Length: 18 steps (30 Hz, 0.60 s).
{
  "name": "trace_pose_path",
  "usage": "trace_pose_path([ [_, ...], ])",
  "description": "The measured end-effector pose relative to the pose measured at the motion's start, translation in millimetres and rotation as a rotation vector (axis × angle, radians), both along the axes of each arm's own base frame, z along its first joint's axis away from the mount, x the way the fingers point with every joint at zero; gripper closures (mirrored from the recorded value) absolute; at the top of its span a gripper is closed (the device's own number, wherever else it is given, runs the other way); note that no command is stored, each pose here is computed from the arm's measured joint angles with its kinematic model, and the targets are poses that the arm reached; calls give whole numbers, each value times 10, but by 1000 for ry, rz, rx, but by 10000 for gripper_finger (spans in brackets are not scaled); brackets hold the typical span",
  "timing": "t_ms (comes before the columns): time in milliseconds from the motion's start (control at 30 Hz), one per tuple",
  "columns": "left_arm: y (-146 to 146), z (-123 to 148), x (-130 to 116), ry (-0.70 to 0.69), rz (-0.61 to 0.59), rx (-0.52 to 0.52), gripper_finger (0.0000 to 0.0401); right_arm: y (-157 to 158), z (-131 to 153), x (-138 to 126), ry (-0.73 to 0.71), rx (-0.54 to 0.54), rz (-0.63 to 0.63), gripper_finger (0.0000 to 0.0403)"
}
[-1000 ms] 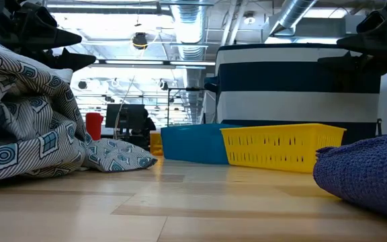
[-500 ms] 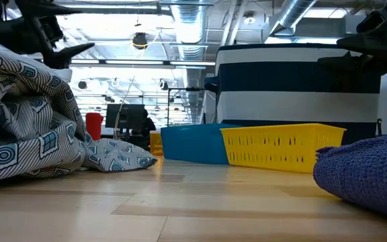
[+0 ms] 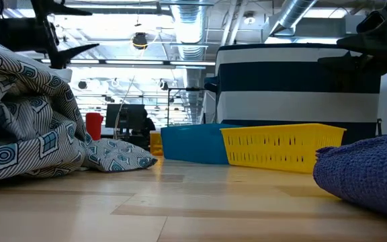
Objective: Pick & Place Medicine items
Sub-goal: Put the gray patient gown into the blue laundry organizer
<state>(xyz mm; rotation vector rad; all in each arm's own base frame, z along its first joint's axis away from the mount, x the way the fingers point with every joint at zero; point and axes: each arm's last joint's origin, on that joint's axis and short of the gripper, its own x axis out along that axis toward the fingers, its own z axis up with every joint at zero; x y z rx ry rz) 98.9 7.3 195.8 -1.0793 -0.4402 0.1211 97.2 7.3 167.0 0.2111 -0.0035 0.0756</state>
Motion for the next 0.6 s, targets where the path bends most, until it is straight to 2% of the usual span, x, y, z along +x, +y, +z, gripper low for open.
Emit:
trace_pose_path([
  [100,19,89,-36,-85,81,19,143,0,1,0,-3,-29,-1,173],
  [233,42,178,-73,-152,196,59,142,-17,2,1,-16,-216,-23,173],
  [367,47,193,-63,-148,230,91,141,-32,6,2,-20,-241,-44,173],
  [400,46,186,-52,-140,226,90,142,-42,18,2,-29,-234,-69,173],
  [533,39,161,-9,-108,203,103,147,-75,173,-16,-181,-40,-140,173],
  [600,37,149,8,-92,197,112,150,-93,240,-32,-251,7,-180,173],
])
